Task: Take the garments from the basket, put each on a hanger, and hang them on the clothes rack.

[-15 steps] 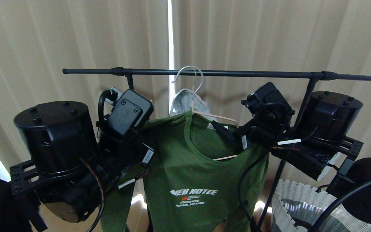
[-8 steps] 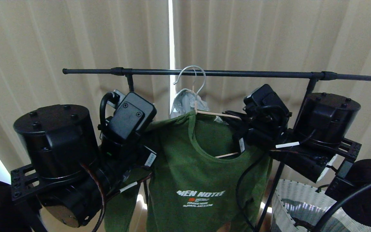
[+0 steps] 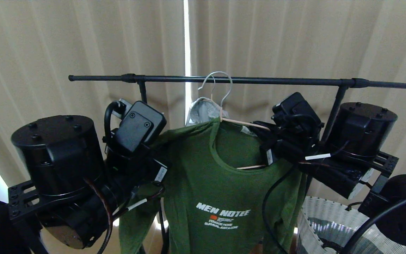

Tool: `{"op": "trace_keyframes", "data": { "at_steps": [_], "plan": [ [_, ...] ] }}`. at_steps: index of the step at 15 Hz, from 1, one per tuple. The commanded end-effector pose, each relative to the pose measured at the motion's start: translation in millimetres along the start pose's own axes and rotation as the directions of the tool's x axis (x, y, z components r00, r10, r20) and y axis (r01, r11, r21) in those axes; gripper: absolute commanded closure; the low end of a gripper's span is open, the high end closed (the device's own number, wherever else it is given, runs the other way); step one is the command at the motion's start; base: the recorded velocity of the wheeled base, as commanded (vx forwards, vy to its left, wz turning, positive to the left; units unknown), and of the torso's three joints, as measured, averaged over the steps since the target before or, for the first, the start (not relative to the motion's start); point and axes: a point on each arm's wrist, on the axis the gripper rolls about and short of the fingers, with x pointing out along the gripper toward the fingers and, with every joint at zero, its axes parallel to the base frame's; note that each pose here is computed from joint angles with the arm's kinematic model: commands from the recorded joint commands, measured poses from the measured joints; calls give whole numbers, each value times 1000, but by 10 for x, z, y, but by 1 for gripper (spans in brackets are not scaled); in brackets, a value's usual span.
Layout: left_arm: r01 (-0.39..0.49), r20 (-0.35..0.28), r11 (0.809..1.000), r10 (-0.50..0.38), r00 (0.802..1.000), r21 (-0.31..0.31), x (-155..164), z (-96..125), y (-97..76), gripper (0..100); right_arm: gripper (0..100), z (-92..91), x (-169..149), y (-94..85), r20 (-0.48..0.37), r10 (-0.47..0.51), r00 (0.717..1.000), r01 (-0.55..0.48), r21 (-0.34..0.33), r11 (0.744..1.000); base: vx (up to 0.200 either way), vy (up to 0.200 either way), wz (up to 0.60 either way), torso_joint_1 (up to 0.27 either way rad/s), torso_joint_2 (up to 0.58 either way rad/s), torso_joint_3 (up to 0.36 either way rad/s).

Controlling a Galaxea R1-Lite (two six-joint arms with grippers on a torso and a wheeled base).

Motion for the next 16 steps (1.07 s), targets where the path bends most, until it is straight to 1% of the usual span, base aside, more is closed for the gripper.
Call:
{"op": "trace_keyframes", "data": {
  "at_steps": [1,2,4,5,6,7,8,10,11,12,13,14,15,16],
  "plan": [
    [2,14,1000,-2,1000,-9,-37,24,21,0,100,28,-48,-26,10,-7,1000,7,1,1000,0,0,0,0,0,0],
    [0,31,1000,1,1000,-19,-77,57,58,0,100,37,-75,-111,11,-34,999,34,3,999,0,0,0,0,0,0],
    [49,88,998,-46,995,-36,-162,112,119,0,100,26,-125,-311,6,-101,995,101,7,995,0,0,0,0,0,0],
    [58,103,998,-54,993,-39,-210,123,152,0,100,13,-171,-426,3,-140,990,140,9,990,0,0,0,0,0,0],
    [55,102,998,-51,994,-39,-234,107,171,0,100,-1,-221,-519,-3,-172,985,172,10,985,0,0,0,0,0,0],
    [45,86,998,-42,995,-38,-248,50,200,0,100,-8,-295,-595,-5,-198,980,198,10,980,0,0,0,0,0,0],
    [36,53,999,-34,998,-30,-253,-46,218,0,100,1,-357,-638,-1,-215,977,215,13,976,0,0,0,0,0,0],
    [32,-12,999,-32,999,-17,-235,-231,234,0,100,62,-439,-656,25,-215,976,215,19,976,0,0,0,0,0,0],
    [48,-32,999,-48,998,-23,-218,-304,235,0,100,85,-469,-660,34,-215,976,215,21,976,0,0,0,0,0,0],
    [95,-44,995,-96,994,-33,-197,-382,209,0,100,105,-492,-664,43,-216,975,216,24,976,0,0,0,0,0,0],
    [118,-47,992,-119,992,-40,-178,-410,202,0,100,113,-494,-666,46,-217,975,216,26,976,0,0,0,0,0,0],
    [128,-60,991,-130,990,-39,-142,-443,182,0,100,122,-506,-663,51,-214,976,213,26,977,0,0,0,0,0,0],
    [128,-60,991,-130,990,-39,-142,-443,182,0,100,122,-506,-663,51,-214,976,213,26,977,0,0,0,0,0,0],
    [132,-75,990,-135,988,-48,-83,-468,151,0,100,133,-515,-650,64,-183,981,182,25,983,0,0,0,0,0,0]
  ]
}}
